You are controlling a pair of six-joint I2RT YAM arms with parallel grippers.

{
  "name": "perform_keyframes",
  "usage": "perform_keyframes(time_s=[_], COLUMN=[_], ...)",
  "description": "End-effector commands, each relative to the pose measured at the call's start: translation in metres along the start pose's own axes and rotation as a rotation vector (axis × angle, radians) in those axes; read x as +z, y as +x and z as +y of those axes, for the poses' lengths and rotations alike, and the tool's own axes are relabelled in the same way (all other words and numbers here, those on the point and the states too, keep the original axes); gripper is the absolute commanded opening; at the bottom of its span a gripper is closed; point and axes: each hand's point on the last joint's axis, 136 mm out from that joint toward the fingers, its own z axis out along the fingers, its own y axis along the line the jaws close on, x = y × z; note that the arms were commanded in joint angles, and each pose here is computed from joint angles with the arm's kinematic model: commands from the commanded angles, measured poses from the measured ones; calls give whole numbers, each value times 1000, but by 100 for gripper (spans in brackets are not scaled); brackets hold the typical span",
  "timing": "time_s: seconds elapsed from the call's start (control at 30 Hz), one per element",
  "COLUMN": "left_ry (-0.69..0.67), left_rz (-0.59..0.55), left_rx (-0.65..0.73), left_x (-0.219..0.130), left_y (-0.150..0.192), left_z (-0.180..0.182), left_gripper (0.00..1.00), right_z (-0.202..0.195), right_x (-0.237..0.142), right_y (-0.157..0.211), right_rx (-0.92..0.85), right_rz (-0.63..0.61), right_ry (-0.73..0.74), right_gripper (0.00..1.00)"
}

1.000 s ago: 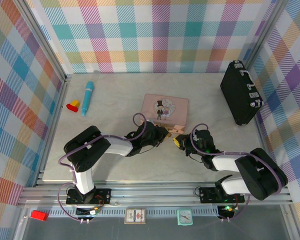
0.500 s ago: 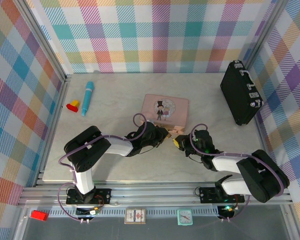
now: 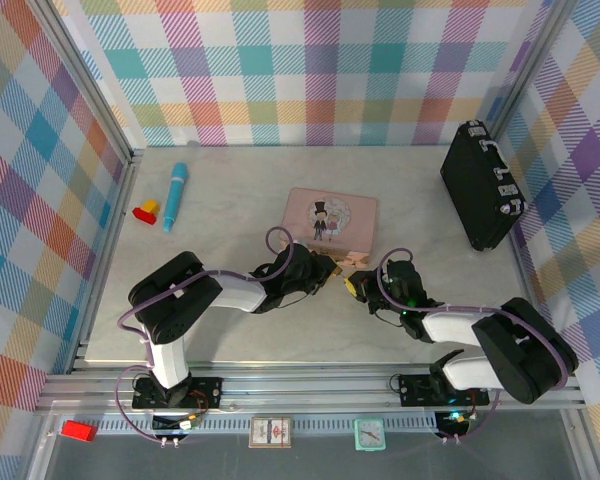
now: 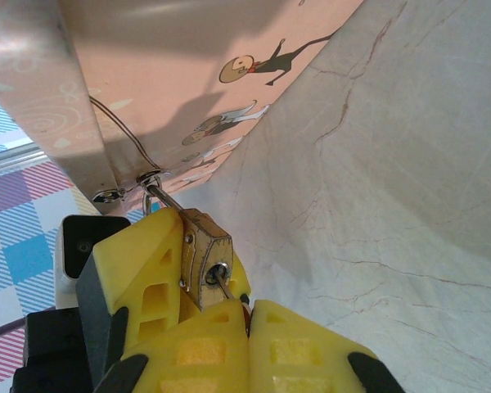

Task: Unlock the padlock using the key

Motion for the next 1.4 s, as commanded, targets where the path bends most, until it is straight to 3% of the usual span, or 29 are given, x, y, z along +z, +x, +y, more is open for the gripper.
perform_keyframes(time_s=[0.0, 0.23, 0.5, 0.93, 1.23, 1.37], left_ry=[163, 170, 177, 204, 208, 219], left_rz=[106, 105, 113, 130, 147, 154], left_rx=[47, 48, 51, 61, 63, 65], left_x=[1, 0, 0, -7, -11, -14], left_y=[31, 31, 33, 36, 43, 45], left_z=[-54, -55, -57, -62, -62, -67], left_gripper=[0, 0, 0, 0, 0, 0], right_z=[36, 28, 46, 18, 44, 37], right_x=[4, 3, 12, 19, 22, 19], right_y=[15, 12, 22, -4, -9, -22], right_rx=[-40, -46, -28, 17, -33, -5], right_rz=[62, 46, 105, 55, 75, 77], right_ry=[-103, -75, -126, -80, -178, -196], right_gripper=[0, 0, 0, 0, 0, 0])
